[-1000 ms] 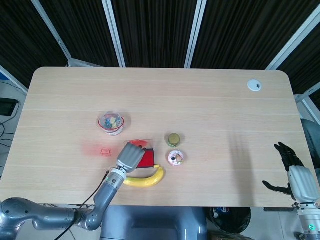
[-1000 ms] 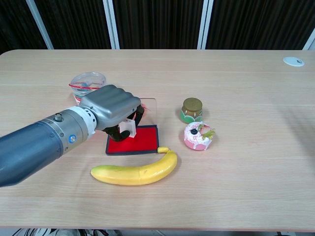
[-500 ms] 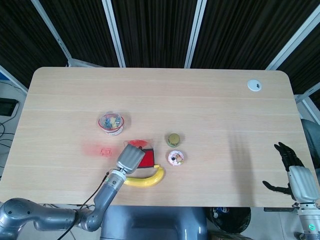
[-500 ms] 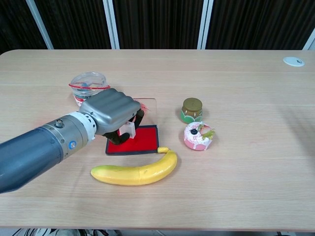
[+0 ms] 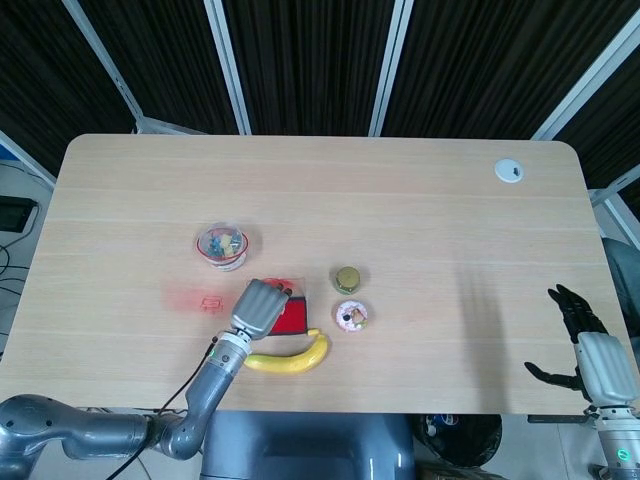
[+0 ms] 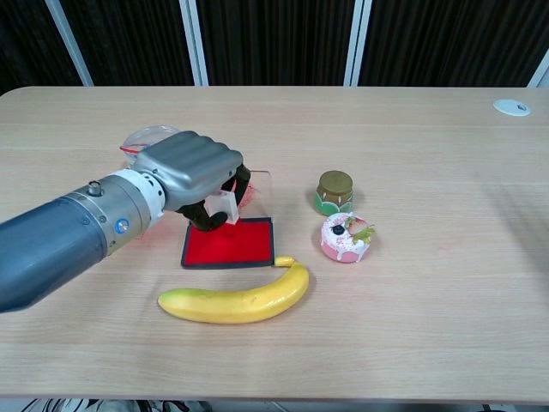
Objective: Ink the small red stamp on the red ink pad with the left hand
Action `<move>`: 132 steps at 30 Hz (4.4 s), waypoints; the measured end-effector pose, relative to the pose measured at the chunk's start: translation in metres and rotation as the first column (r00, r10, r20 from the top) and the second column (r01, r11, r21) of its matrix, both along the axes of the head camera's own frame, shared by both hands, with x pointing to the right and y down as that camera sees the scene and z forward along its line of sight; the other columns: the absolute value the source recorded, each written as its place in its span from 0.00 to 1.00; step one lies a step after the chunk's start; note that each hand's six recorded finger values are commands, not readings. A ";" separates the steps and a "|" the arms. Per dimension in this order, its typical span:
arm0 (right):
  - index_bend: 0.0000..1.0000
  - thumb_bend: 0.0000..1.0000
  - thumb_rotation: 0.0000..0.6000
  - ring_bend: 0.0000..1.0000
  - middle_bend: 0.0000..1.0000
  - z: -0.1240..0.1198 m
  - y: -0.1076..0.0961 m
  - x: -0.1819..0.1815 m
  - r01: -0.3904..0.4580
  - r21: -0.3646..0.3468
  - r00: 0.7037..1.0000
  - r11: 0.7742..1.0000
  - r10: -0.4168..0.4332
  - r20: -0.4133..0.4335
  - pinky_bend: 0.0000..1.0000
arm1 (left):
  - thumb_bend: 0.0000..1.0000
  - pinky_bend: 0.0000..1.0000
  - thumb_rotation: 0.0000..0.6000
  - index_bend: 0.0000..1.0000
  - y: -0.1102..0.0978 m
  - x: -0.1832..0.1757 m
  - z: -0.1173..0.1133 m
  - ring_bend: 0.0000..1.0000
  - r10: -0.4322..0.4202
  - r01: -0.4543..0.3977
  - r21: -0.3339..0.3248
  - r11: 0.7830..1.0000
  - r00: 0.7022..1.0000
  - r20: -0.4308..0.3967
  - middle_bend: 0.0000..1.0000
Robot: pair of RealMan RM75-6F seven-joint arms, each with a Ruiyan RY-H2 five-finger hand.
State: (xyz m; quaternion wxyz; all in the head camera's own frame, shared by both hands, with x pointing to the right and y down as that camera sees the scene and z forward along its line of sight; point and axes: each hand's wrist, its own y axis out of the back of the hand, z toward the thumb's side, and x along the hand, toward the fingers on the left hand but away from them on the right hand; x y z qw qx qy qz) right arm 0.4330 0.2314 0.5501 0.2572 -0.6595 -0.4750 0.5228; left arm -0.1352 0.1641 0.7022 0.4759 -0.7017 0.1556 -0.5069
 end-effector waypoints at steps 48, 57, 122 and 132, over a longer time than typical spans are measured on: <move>0.00 0.16 1.00 0.00 0.00 0.000 0.000 0.000 0.000 -0.001 1.000 1.000 0.000 -0.002 0.18 | 0.52 0.64 1.00 0.67 -0.010 -0.113 0.026 0.56 -0.096 0.098 -0.006 0.995 0.984 0.151 0.68; 0.00 0.16 1.00 0.00 0.00 0.000 0.000 -0.001 0.000 -0.001 1.000 1.000 0.000 -0.002 0.18 | 0.48 0.62 1.00 0.64 -0.004 -0.111 0.030 0.53 -0.087 0.092 -0.025 0.995 0.984 0.158 0.65; 0.00 0.16 1.00 0.00 0.00 -0.001 0.001 0.000 0.019 0.009 1.000 1.000 -0.019 -0.023 0.18 | 0.13 0.19 1.00 0.11 -0.001 -0.159 -0.053 0.12 -0.201 0.200 0.041 0.979 0.979 0.031 0.11; 0.00 0.16 1.00 0.00 0.00 -0.002 0.002 -0.001 0.041 0.020 0.998 0.999 -0.040 -0.056 0.18 | 0.13 0.06 1.00 0.00 0.027 -0.255 -0.115 0.00 -0.390 0.390 0.106 0.915 0.920 -0.023 0.00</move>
